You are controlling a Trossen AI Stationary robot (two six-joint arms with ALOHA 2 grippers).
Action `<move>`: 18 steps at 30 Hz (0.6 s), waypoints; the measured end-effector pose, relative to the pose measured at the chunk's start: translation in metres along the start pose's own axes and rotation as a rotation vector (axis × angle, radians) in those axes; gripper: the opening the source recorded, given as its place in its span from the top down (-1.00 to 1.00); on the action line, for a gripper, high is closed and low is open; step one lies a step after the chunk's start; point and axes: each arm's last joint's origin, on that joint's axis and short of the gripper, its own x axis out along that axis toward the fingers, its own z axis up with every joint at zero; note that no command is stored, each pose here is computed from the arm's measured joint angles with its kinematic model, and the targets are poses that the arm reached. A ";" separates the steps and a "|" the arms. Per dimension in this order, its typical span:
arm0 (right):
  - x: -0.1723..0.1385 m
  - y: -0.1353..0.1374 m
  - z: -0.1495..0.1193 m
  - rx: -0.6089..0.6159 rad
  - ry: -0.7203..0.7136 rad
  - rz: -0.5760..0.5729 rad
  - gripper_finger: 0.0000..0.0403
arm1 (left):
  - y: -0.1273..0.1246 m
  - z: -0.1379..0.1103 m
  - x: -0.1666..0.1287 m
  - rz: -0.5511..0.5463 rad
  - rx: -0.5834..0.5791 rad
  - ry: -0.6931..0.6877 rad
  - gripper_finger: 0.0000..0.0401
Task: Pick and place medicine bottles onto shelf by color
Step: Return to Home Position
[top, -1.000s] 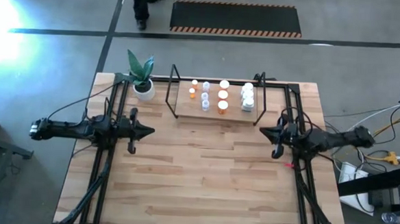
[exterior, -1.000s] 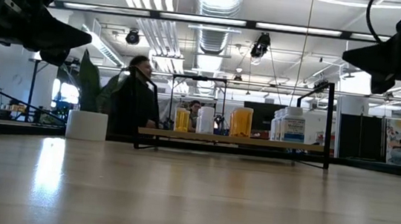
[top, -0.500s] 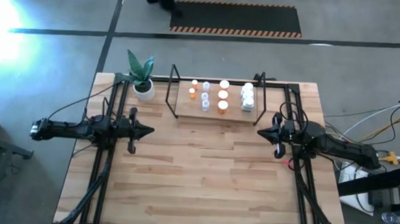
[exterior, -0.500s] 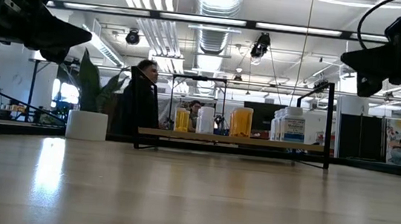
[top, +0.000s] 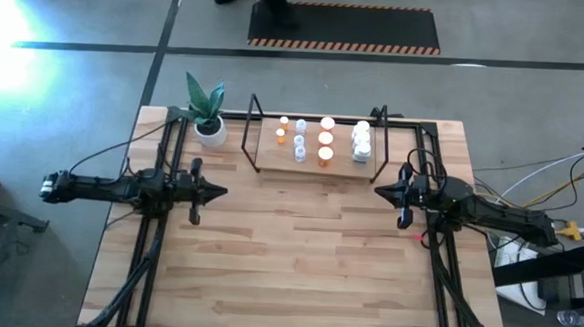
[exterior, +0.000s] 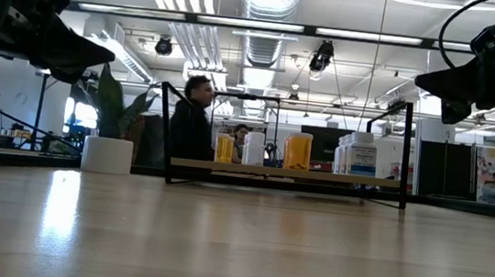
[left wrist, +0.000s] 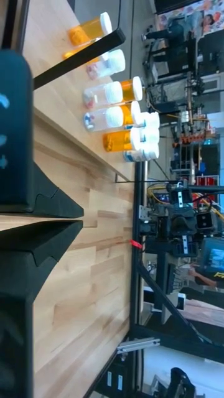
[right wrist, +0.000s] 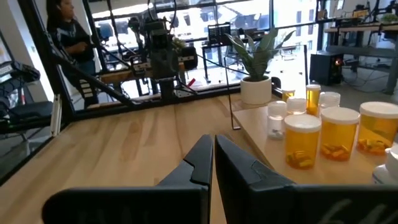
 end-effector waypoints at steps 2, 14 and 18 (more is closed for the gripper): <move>0.000 0.000 0.000 0.003 -0.001 0.000 0.96 | 0.000 -0.001 0.000 0.000 0.001 0.007 1.00; 0.000 0.000 0.000 0.005 -0.003 0.000 0.96 | 0.000 -0.004 0.003 0.001 0.005 0.045 1.00; 0.000 0.000 0.000 0.006 -0.003 0.000 0.96 | 0.000 -0.004 0.003 -0.001 0.006 0.053 1.00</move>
